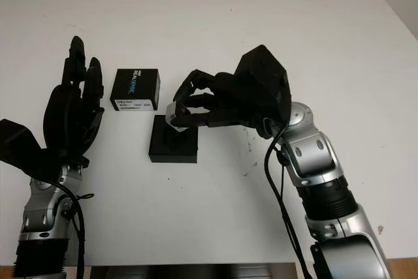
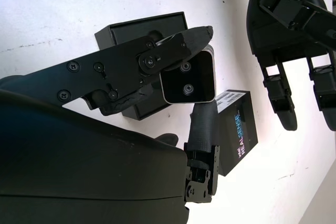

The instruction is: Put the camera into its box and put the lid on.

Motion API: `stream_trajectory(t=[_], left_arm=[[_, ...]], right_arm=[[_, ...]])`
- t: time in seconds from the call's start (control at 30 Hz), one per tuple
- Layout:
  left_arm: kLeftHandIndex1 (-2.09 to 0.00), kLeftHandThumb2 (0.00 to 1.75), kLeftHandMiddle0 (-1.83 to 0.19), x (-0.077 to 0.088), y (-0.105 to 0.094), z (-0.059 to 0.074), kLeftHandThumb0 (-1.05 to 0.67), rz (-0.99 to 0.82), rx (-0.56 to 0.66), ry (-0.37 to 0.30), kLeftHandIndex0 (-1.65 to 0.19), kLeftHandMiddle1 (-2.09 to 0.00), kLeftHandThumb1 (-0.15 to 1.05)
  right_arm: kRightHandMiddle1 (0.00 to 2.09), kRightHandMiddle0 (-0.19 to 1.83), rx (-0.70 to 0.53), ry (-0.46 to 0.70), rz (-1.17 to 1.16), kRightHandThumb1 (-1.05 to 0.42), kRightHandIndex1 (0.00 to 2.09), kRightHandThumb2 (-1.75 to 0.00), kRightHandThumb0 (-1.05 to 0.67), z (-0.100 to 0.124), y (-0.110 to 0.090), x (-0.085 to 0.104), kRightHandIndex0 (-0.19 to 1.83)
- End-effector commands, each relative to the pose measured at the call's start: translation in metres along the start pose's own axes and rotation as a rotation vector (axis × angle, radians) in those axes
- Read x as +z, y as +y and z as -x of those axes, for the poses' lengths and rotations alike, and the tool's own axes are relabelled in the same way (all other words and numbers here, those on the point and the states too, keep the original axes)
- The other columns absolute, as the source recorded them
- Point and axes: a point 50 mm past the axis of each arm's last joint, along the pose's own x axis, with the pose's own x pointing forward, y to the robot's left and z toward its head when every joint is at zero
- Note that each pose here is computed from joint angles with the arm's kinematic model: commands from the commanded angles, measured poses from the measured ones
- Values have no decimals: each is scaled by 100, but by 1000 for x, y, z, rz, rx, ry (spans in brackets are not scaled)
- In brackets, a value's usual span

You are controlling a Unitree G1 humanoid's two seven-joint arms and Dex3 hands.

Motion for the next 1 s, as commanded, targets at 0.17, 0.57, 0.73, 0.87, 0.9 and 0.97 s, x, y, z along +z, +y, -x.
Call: stream_trajectory(t=[0.17, 0.57, 0.73, 0.87, 0.9, 0.97], left_arm=[[0, 47, 19, 1, -1, 0, -73, 3, -6, -2, 19, 0, 105], [0, 46, 19, 1, -1, 0, -73, -1, -1, -4, 19, 0, 105], [0, 46, 19, 1, -1, 1, -73, -7, -7, -4, 19, 0, 105], [0, 46, 19, 1, -2, 1, -73, -5, -7, -2, 19, 0, 105], [0, 46, 19, 1, -2, 1, -73, -5, -7, -2, 19, 0, 105], [0, 46, 19, 1, -2, 1, -73, -8, -4, -2, 19, 0, 105]], right_arm=[[202, 22, 5, 20, 40, -100, 59, -5, -41, 1, -2, 2, 6], [199, 22, 6, 59, 77, -99, 55, -5, -36, -2, 0, -5, 5], [199, 20, 9, 63, 85, -99, 53, -5, -34, -2, 1, -8, 7], [201, 20, 9, 68, 85, -99, 52, -5, -34, -3, 2, -10, 8], [202, 20, 10, 69, 85, -100, 52, -5, -34, -3, 2, -10, 8], [204, 20, 11, 69, 90, -99, 53, -5, -34, -3, 2, -11, 8]])
